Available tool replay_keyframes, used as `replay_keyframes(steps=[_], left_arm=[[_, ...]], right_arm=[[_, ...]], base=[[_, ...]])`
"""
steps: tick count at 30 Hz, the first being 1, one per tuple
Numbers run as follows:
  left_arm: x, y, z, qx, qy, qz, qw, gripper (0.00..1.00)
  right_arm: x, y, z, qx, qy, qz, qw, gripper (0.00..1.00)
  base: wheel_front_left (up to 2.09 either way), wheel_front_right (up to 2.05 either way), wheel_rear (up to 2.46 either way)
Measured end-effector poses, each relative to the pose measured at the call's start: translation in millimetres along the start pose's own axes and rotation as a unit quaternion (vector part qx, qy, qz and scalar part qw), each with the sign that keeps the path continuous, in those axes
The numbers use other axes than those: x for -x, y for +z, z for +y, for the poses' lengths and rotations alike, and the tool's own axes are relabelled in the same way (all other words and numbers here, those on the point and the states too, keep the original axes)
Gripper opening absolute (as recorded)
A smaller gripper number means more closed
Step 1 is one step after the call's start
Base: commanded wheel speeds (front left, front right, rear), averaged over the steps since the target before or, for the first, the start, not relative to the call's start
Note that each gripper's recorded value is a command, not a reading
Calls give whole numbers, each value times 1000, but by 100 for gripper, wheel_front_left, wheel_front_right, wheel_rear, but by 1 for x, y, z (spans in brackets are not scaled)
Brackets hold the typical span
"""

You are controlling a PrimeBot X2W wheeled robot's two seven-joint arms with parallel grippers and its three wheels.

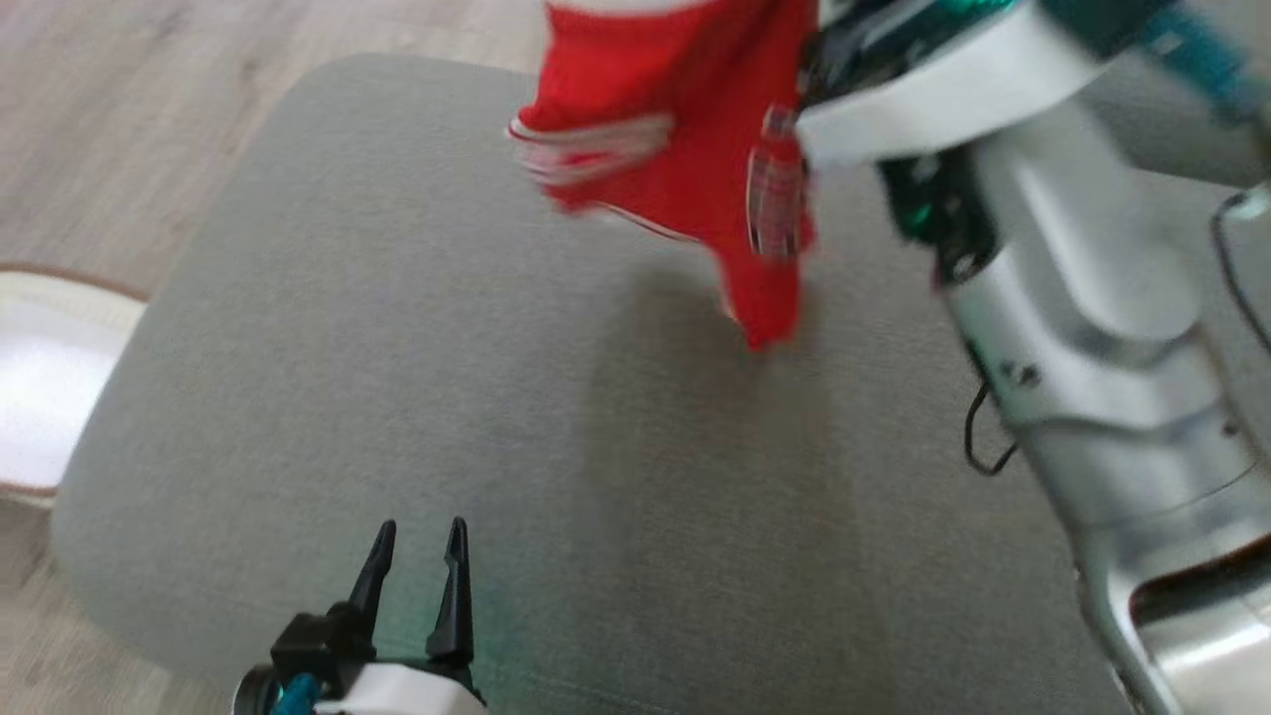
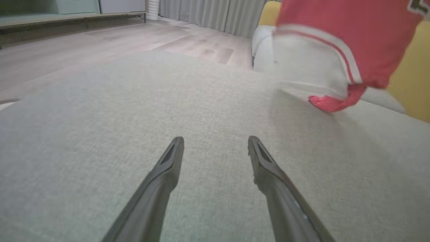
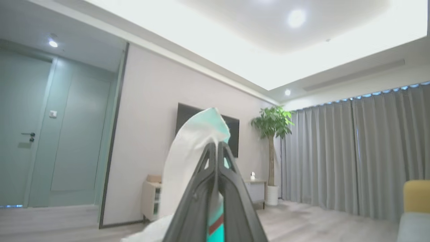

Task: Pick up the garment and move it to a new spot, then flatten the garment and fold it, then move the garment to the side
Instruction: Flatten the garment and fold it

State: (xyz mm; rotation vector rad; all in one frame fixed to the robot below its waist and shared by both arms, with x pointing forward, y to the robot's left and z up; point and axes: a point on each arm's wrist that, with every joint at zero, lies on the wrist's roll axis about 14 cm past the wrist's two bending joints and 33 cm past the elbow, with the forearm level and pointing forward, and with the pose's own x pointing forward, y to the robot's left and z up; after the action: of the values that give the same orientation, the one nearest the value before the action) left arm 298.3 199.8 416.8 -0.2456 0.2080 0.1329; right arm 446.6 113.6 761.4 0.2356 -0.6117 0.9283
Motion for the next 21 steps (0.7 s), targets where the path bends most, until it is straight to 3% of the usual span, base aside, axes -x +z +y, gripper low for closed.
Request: replay_keyframes(steps=[4, 7, 9, 11, 14, 16, 18, 21], left_arm=[[10, -2, 12, 6, 22, 0, 1000, 100], [9, -4, 13, 6, 25, 4, 1000, 100], [8, -6, 13, 9, 25, 8, 1000, 100], [5, -8, 10, 7, 20, 13, 1000, 100], [-2, -10, 5, 4, 11, 19, 1000, 100], [-6, -12, 0, 2, 3, 24, 1000, 100], [-10, -14, -4, 0, -4, 29, 1000, 100], [-19, -12, -12, -3, -18, 29, 999, 100]], right_arm=[[-13, 10, -14, 15, -19, -19, 1000, 0], [6, -18, -54, 36, -72, 27, 996, 0], [41, -54, -94, 55, -120, 91, 987, 2], [100, -100, -137, 64, -184, 184, 963, 100], [196, -146, -179, 62, -266, 296, 916, 100], [235, -151, -196, 60, -307, 322, 893, 100], [250, -149, -205, 67, -324, 327, 885, 100], [257, -148, -203, 66, -331, 323, 884, 100]], base=[[0, 0, 0], [0, 0, 0], [0, 0, 0], [0, 0, 0], [0, 0, 0], [0, 0, 0], [0, 0, 0], [0, 0, 0]])
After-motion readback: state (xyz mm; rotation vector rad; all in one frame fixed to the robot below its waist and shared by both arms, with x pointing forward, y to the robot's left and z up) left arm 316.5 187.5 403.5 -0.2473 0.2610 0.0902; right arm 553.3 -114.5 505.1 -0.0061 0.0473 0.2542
